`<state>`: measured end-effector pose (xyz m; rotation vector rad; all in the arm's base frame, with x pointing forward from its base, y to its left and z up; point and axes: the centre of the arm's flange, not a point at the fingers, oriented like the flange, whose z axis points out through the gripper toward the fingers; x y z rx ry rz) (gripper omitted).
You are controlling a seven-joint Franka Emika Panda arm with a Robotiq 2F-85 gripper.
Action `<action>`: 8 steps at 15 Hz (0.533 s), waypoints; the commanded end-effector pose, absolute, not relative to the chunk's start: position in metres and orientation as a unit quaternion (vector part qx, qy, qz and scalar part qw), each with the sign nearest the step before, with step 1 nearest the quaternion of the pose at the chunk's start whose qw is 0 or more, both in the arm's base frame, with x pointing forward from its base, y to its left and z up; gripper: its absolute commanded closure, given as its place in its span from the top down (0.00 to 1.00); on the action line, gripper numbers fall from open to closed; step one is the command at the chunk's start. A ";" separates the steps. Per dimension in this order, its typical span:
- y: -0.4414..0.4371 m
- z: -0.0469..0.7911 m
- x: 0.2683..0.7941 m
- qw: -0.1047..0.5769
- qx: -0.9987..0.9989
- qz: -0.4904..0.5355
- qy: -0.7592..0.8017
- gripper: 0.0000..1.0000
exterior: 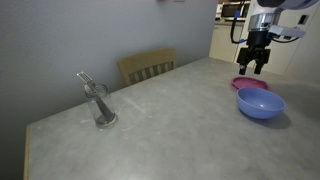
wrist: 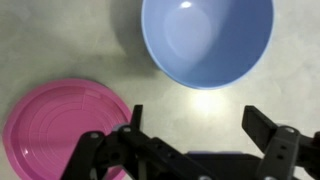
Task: Remove the lid from the bowl
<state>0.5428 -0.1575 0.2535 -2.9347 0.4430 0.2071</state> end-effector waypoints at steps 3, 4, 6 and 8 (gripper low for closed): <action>-0.132 0.298 0.498 0.080 -0.980 0.067 0.170 1.00; -0.128 0.303 0.494 0.077 -0.980 0.062 0.171 1.00; -0.118 0.311 0.486 0.072 -0.981 0.056 0.174 1.00; -0.110 0.317 0.481 0.071 -0.980 0.053 0.177 1.00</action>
